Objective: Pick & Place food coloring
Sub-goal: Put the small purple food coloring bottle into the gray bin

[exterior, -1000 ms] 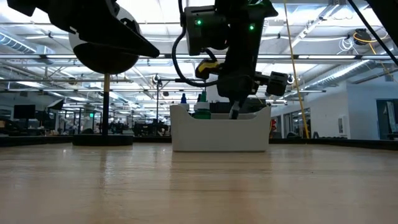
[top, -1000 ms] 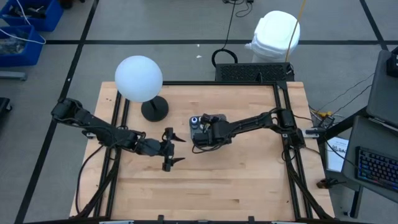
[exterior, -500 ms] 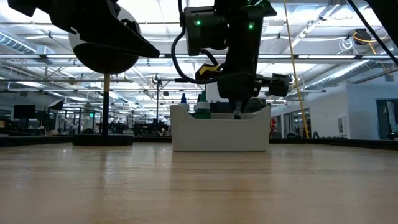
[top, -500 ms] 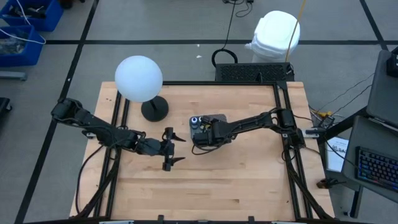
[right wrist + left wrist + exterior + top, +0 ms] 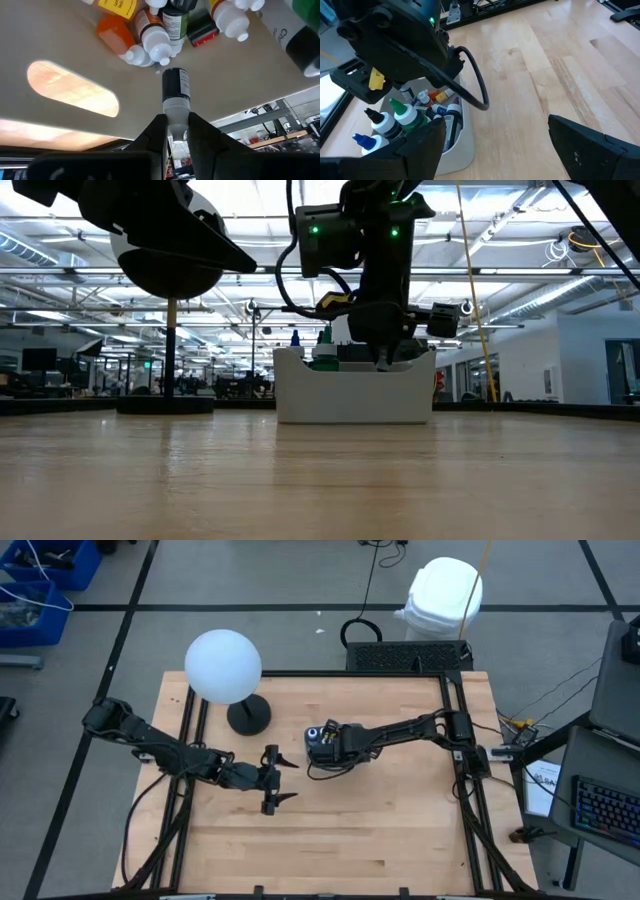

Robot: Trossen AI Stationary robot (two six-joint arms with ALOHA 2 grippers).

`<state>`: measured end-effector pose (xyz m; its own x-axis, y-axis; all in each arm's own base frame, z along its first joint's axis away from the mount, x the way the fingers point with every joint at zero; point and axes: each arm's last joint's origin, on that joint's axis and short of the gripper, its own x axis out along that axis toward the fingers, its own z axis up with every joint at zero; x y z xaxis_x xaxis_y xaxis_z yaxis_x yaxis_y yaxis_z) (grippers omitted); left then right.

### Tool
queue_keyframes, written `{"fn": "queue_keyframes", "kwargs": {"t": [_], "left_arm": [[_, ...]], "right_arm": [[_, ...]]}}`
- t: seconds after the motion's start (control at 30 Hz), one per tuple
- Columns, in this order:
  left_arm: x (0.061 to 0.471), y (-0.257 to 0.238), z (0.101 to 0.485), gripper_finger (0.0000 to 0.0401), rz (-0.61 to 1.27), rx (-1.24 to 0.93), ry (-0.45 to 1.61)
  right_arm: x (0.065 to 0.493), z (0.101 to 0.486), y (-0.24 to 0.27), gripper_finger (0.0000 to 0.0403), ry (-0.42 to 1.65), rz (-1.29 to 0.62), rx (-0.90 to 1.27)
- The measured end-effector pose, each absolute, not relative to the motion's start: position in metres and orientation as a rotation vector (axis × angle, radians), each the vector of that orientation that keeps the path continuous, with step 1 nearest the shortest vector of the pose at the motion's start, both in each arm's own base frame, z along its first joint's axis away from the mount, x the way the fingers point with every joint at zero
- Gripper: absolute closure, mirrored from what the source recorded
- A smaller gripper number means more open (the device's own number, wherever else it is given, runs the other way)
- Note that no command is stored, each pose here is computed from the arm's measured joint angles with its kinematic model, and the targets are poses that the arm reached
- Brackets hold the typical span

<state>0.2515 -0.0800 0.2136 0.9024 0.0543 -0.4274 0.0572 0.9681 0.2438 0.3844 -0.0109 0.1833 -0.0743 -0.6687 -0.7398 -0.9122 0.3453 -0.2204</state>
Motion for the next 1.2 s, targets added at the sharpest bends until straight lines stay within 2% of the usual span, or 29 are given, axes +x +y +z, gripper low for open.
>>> {"fn": "queue_keyframes", "kwargs": {"t": [0.33, 0.67, 1.0, 1.2], "left_arm": [[0.251, -0.08, 0.212, 0.005, -0.002, 0.258, 0.461], [0.251, -0.08, 0.212, 0.005, 0.0, 0.254, 0.46], [0.251, -0.08, 0.212, 0.005, -0.001, 0.257, 0.46], [0.251, -0.08, 0.212, 0.005, -0.001, 0.257, 0.46]], "right_arm": [[0.386, 0.179, -0.011, 0.0359, 1.771, 0.43, -1.344], [0.377, 0.168, -0.03, 0.0359, 1.875, 0.377, -1.389], [0.375, 0.161, -0.034, 0.0356, 1.871, 0.375, -1.384], [0.376, 0.16, -0.033, 0.0325, 1.862, 0.37, -1.389]]}}
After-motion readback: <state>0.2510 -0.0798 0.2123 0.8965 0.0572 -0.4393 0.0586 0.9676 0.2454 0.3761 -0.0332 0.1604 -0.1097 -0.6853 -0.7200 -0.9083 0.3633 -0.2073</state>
